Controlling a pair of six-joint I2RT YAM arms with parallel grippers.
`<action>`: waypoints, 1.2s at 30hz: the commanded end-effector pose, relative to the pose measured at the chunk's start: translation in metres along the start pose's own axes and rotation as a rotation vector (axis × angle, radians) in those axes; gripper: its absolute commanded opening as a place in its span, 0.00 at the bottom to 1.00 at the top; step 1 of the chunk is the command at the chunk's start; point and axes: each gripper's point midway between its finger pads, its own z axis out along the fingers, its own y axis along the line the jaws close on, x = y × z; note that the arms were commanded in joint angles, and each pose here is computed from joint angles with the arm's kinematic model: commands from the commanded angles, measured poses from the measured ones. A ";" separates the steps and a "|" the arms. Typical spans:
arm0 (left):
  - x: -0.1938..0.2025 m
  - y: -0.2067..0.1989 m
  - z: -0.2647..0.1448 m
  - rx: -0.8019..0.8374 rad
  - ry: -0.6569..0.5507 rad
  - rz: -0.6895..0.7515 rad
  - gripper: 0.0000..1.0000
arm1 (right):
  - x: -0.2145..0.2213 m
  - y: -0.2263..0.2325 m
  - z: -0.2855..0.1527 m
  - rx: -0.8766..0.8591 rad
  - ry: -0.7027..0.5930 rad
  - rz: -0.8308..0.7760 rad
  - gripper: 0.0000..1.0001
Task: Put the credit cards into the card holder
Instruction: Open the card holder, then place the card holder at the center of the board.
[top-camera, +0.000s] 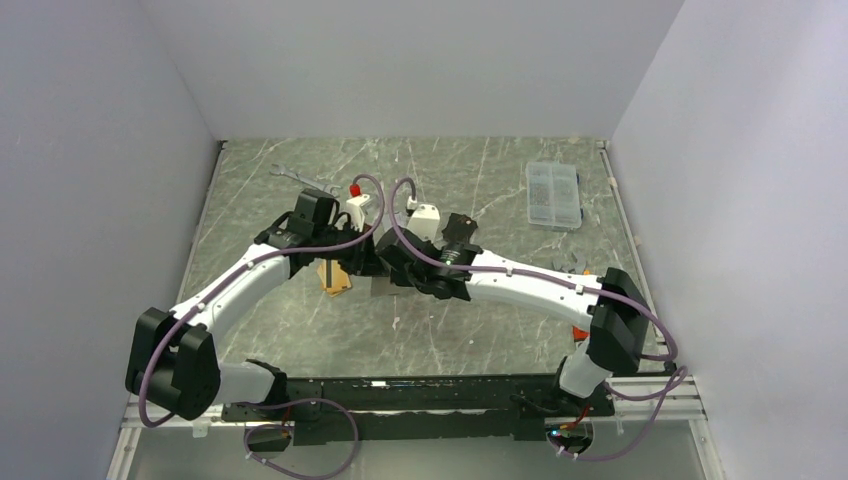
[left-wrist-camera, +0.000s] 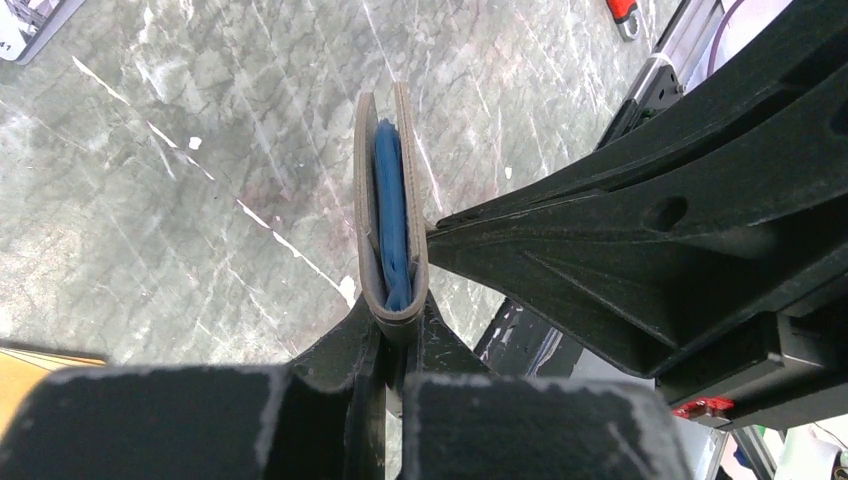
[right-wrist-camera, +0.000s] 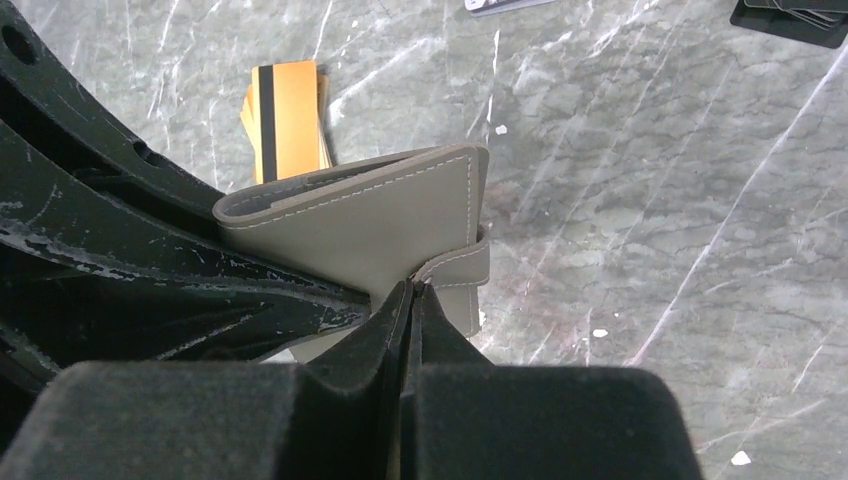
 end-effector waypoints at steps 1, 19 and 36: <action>-0.028 -0.020 -0.013 0.044 -0.096 0.091 0.00 | 0.012 -0.051 -0.006 0.164 0.009 -0.046 0.00; -0.002 -0.003 0.012 0.052 -0.038 -0.003 0.00 | 0.021 -0.116 -0.030 0.269 -0.024 -0.013 0.00; 0.091 0.024 0.076 0.025 0.219 -0.077 0.68 | 0.045 -0.150 -0.014 0.196 0.105 -0.023 0.00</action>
